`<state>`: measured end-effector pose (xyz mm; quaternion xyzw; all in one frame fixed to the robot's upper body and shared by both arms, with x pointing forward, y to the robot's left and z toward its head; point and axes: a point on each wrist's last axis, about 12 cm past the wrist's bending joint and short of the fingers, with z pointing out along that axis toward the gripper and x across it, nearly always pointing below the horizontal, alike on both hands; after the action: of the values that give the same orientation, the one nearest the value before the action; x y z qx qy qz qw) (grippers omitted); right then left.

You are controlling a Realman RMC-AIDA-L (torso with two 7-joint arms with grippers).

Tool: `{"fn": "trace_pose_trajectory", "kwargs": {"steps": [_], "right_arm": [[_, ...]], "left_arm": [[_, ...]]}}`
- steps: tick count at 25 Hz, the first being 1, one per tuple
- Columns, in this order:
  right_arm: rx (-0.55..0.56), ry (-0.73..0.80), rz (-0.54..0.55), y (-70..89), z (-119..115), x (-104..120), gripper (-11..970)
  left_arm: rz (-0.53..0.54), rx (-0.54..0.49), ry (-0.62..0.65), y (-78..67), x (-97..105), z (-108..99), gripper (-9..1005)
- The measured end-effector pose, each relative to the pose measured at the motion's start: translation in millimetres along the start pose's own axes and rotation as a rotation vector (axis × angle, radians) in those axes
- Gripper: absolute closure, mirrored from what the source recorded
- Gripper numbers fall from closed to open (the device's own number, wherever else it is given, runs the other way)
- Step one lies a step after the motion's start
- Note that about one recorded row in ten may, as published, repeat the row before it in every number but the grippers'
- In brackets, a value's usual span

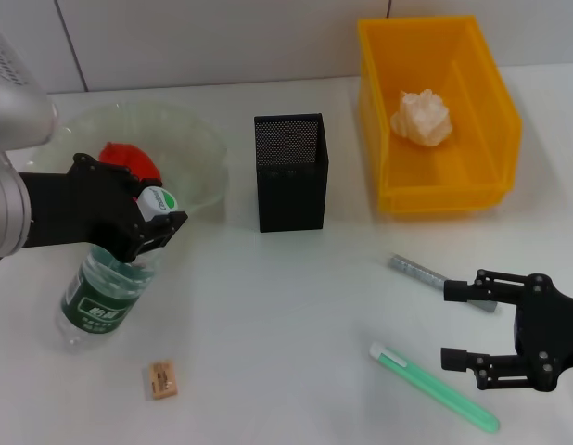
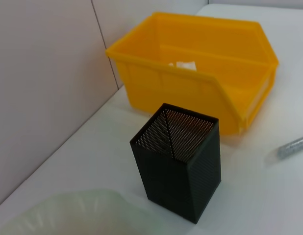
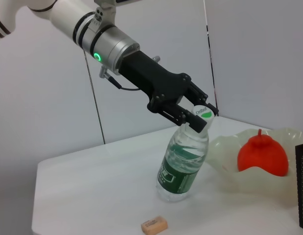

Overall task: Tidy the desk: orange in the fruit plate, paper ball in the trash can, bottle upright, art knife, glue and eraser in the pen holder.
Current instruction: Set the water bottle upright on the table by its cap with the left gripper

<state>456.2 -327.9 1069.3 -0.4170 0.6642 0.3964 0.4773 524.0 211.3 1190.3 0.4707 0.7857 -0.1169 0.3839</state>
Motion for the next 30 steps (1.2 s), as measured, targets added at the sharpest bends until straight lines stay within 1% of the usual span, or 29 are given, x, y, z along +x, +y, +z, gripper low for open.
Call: {"fn": "trace_pose_trajectory", "kwargs": {"steps": [3,11,15,18,24,30], "right_arm": [[0.0,0.0,-0.001,-0.3,0,0,162],[0.001,0.002,0.001,0.0,0,0,161],[-0.003,0.007,0.003,0.5,0,1,161],[-0.005,0.008,0.004,0.7,1,1,161],[-0.008,0.009,0.0,-0.1,2,0,162],[-0.011,0.01,-0.003,-1.2,2,-1,162]], "left_arm": [[-0.013,-0.003,-0.021,-0.5,1,-3,521],[-0.035,-0.017,-0.027,-0.7,6,-6,513],[-0.057,-0.012,-0.071,-2.5,6,-11,509],[-0.066,-0.023,-0.077,-1.1,8,-12,507],[-0.077,-0.036,-0.087,-0.2,10,-11,501],[-0.093,-0.033,-0.126,-0.1,9,-13,495]]}}
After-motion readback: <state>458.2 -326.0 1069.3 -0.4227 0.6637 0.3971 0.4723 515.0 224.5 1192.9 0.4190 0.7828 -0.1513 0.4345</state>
